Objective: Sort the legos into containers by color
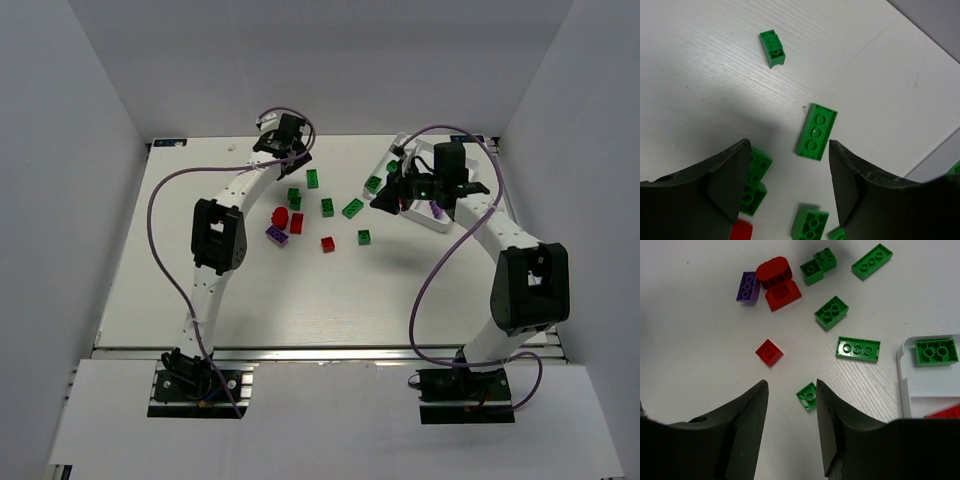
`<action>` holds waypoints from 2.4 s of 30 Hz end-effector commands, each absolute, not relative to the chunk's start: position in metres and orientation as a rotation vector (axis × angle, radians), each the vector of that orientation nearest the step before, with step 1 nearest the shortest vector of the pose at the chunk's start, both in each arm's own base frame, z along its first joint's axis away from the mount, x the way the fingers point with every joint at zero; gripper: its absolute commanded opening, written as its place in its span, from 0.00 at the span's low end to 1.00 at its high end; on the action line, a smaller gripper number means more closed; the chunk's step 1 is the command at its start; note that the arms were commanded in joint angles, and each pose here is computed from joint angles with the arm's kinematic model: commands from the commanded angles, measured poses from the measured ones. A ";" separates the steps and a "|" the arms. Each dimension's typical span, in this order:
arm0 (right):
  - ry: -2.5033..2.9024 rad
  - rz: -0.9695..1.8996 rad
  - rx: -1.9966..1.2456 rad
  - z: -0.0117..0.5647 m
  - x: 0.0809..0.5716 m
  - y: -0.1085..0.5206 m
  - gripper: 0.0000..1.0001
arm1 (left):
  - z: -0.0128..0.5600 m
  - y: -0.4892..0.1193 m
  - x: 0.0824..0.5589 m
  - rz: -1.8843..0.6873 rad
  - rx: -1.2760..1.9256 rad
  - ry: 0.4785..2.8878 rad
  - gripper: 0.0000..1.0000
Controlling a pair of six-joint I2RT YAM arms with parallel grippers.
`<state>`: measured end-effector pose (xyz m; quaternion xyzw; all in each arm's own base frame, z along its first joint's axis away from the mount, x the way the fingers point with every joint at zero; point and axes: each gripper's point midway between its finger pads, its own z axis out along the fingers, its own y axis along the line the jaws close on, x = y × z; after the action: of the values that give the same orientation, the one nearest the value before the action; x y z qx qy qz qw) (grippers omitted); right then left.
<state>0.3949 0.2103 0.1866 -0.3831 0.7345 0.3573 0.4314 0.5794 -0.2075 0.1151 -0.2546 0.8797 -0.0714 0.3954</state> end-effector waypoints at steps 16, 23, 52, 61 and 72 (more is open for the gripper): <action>1.787 0.885 -0.843 0.197 0.387 0.192 0.49 | 0.093 -0.171 0.648 -0.155 -0.844 1.971 0.71; 1.780 0.887 -0.841 0.199 0.380 0.189 0.49 | 0.068 -0.165 0.666 -0.196 -0.885 1.944 0.72; 1.790 0.936 -0.792 0.195 0.373 0.186 0.47 | 0.006 -0.180 0.667 -0.354 -0.910 2.071 0.48; 1.791 0.945 -0.776 0.197 0.377 0.185 0.47 | -0.016 -0.187 0.639 -0.349 -0.772 2.226 0.42; 1.783 0.963 -0.768 0.201 0.380 0.187 0.47 | -0.032 -0.178 0.607 -0.196 -0.473 2.387 0.48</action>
<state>0.3735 0.1843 0.1798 -0.3003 0.7499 0.3882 0.4435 0.6607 -0.1904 0.0317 -0.2403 0.8495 -0.1504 0.4451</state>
